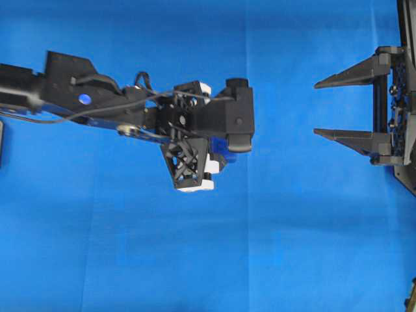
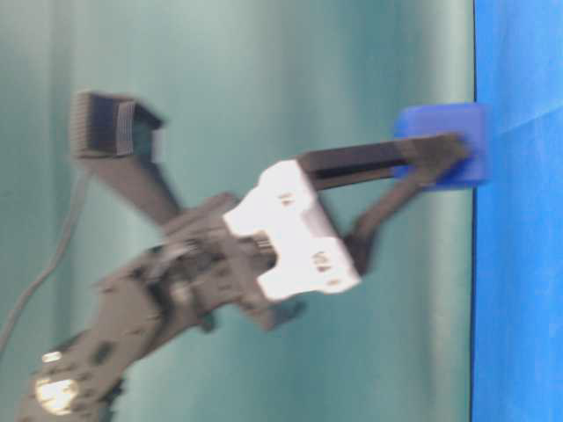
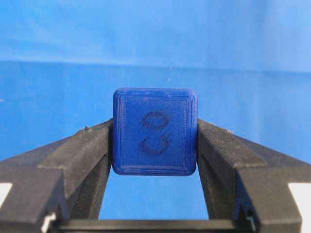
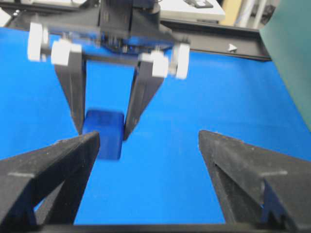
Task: Handover the blue block to the right arm after grasping it with the left arm, then place it in the designated position.
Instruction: 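Lift the blue cube with the left gripper and rotate it upright, then move the open right gripper left toward the cube held by left gripper, then close the right gripper on the blue cube beside the left gripper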
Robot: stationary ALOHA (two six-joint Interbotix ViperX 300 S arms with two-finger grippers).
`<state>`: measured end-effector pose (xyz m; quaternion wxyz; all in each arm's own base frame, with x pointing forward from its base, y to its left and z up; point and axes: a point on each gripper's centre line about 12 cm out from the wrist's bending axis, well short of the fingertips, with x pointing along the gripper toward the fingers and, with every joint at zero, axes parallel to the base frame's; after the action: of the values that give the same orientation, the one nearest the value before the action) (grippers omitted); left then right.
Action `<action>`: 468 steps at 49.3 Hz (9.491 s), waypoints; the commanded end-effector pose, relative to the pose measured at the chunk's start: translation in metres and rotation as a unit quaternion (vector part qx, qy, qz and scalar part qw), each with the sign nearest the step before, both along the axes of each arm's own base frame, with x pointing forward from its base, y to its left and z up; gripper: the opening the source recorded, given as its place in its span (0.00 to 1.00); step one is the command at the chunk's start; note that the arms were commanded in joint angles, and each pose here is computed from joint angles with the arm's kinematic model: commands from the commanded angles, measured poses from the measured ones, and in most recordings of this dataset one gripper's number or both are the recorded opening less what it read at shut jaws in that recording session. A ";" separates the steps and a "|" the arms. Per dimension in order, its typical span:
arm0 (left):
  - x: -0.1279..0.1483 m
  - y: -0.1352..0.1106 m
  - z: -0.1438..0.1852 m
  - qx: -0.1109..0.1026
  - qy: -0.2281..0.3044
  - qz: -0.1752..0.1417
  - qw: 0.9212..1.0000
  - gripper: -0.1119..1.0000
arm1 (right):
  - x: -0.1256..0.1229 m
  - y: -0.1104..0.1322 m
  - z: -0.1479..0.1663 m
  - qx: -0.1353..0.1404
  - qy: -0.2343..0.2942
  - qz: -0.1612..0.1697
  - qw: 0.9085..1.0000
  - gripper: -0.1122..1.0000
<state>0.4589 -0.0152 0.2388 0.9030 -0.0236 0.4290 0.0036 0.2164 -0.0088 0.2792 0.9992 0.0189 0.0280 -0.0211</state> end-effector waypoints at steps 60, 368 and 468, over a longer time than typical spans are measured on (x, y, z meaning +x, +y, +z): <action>-0.015 0.008 0.140 0.022 -0.073 -0.010 0.997 0.52 | 0.003 0.000 0.013 0.002 -0.016 0.000 1.000 0.95; -0.115 0.008 0.099 0.014 -0.381 -0.013 0.924 0.52 | 0.036 0.018 0.045 -0.543 -0.011 0.091 0.835 0.94; -0.114 0.005 0.098 0.011 -0.374 -0.016 0.927 0.52 | 0.197 0.010 0.071 -0.585 0.040 0.099 0.804 0.54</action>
<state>0.3456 -0.0077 0.3255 0.9970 -0.0078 0.0767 -0.0112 0.4164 0.0028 0.3286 0.8105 -0.5754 0.0719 0.0823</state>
